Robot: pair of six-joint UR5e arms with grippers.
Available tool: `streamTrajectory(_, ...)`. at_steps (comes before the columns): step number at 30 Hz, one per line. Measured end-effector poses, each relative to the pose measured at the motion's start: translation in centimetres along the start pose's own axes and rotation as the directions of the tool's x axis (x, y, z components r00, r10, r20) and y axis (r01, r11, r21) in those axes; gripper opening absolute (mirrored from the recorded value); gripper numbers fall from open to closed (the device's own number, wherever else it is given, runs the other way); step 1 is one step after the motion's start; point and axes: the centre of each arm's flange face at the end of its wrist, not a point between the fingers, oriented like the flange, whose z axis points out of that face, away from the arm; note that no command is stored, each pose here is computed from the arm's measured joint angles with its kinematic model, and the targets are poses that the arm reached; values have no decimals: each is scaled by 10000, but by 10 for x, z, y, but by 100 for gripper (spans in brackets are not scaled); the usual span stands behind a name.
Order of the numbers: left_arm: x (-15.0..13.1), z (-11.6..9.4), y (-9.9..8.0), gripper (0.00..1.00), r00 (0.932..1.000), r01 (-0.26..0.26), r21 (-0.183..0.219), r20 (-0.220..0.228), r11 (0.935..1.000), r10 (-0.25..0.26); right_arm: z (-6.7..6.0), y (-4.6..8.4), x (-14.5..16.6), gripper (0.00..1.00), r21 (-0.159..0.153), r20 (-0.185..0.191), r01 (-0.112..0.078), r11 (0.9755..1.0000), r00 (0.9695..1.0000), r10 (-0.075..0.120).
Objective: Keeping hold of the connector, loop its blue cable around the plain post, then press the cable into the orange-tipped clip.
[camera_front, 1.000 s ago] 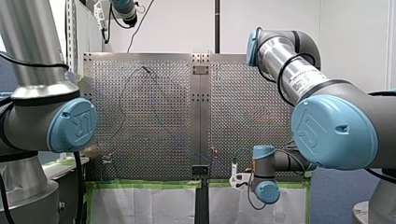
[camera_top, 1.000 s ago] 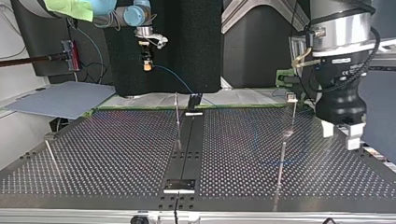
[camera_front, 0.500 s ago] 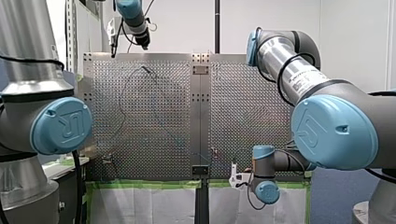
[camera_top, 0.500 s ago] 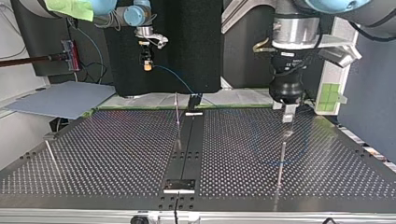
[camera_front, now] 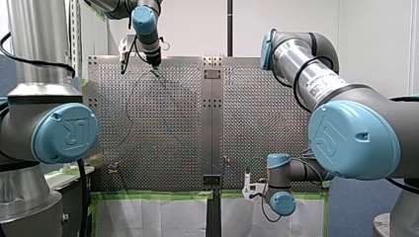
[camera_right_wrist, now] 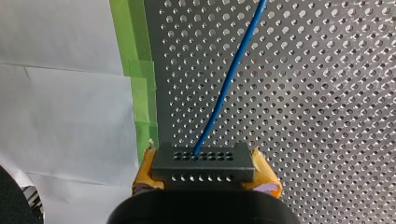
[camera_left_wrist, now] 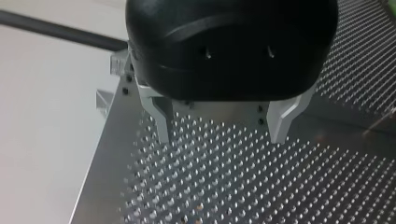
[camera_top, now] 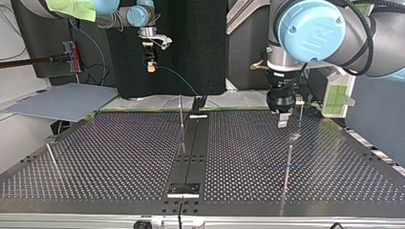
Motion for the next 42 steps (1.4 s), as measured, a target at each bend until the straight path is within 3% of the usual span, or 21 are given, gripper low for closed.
streamTrajectory(9,-9,33,18,100,9966,450,-90,690,9989,-443,0,0,0,0,3,1,16,10000,10000,-16)
streamTrajectory(15,-15,48,36,100,9936,634,-473,969,9969,-586,0,0,0,0,3,1,12,10000,10000,-12)
streamTrajectory(42,-12,45,39,100,9965,541,-568,671,9969,-502,2,0,1,0,4,-35,-6,10000,10000,6)
